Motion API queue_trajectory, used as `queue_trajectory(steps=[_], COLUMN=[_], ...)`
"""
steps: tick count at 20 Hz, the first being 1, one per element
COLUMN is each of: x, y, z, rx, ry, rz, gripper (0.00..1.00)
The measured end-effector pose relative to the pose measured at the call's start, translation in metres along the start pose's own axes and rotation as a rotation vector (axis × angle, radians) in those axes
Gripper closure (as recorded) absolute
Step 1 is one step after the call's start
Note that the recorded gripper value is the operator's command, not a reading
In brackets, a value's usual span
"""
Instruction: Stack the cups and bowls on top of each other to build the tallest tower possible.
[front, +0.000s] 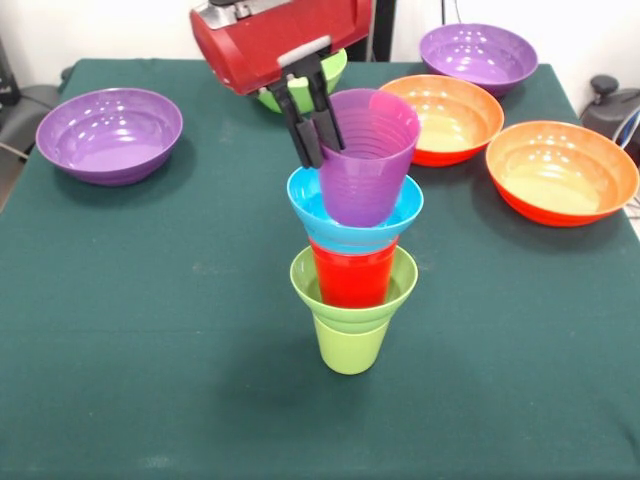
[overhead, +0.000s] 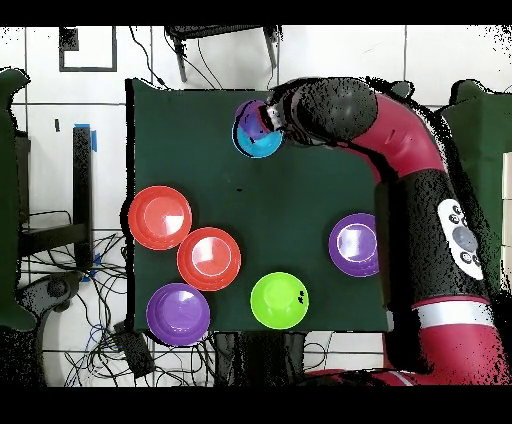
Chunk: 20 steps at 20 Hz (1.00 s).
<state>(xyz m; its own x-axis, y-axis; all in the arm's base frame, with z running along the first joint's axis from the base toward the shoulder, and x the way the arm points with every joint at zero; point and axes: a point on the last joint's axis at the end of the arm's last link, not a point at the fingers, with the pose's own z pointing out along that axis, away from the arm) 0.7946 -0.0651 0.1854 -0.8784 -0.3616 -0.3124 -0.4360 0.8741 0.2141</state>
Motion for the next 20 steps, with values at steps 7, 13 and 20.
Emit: queue_trajectory(steps=[7,13,20], x=[-0.001,-0.001,-0.001], y=[-0.016,-0.018,-0.019], z=[-0.010,-0.011,-0.011], rx=[0.019,0.022,0.021], ry=[-0.019,-0.021,-0.021], rz=[0.014,0.016,0.016], gripper=[1.00,1.00,1.00])
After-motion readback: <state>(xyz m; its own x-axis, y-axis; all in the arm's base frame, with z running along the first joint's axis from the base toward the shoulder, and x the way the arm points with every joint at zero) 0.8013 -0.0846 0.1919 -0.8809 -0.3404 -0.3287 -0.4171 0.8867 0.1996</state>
